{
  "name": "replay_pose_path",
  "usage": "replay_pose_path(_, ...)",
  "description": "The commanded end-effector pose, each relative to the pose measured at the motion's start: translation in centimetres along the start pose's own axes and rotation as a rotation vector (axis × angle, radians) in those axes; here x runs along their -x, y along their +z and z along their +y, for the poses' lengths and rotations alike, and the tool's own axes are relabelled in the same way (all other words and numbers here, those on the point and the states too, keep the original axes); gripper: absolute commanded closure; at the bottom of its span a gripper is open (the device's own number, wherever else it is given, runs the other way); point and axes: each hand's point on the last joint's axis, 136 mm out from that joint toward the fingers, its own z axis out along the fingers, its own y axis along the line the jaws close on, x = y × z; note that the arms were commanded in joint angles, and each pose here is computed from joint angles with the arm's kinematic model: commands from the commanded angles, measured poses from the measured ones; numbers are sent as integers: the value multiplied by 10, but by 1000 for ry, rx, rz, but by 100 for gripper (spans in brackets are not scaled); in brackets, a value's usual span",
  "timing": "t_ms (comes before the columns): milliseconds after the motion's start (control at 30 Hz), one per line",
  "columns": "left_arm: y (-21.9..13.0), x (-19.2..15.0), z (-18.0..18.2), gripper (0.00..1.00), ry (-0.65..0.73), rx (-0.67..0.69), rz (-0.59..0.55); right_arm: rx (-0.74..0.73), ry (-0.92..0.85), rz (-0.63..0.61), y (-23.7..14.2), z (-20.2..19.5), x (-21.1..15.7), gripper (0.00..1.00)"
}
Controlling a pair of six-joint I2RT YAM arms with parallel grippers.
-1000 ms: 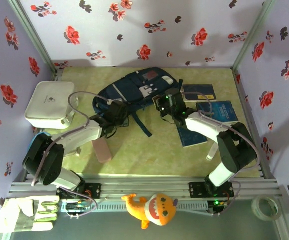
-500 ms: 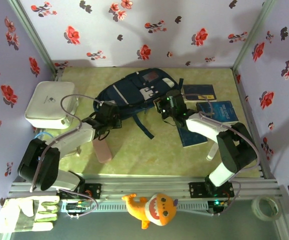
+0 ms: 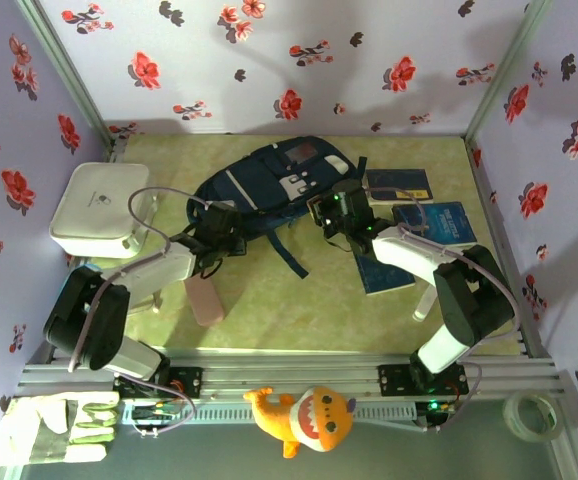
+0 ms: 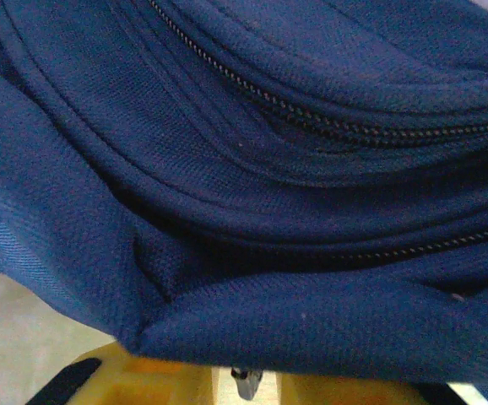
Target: Pack the student bag
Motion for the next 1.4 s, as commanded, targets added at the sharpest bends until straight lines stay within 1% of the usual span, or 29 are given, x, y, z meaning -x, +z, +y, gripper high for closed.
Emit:
replay_pose_path(0,1,16,-6,77,13,-20,-39,156,-33,-23,-17,48,4,100)
replay_pose_path(67,1,17,-6,79,16,-22,-47,154,-33,-24,-17,47,4,100)
replay_pose_path(133,1,18,-5,83,18,-19,-50,149,-37,-27,-17,46,5,100)
replay_pose_path(200,-1,18,-4,91,22,-11,-55,144,-41,-32,-17,45,6,100)
replay_pose_path(300,-5,16,5,100,25,18,-61,117,-59,-51,-15,37,12,100)
replay_pose_path(467,-15,3,32,100,3,65,-47,36,-121,-109,-10,16,43,100)
replay_pose_path(633,-25,-9,57,100,-12,100,-42,-10,-206,-93,5,8,64,100)
replay_pose_path(767,-32,-4,43,100,13,27,-42,-15,-295,-30,27,15,67,100)
replay_pose_path(900,-39,2,16,100,67,-55,-32,-4,-344,31,54,19,71,100)
replay_pose_path(1000,-44,3,-5,100,110,-115,-10,41,-356,70,66,26,78,99)
replay_pose_path(1067,-47,2,-16,100,126,-158,11,70,-323,87,65,27,86,88)
replay_pose_path(1167,-49,2,-26,100,136,-190,20,95,-303,63,47,29,97,64)
replay_pose_path(1233,-48,1,-30,100,136,-202,34,81,-316,38,31,29,100,51)
replay_pose_path(1300,-45,0,-37,100,137,-211,51,32,-343,13,11,24,99,42)
replay_pose_path(1367,-42,-1,-45,100,143,-220,69,-6,-354,0,-5,16,95,39)
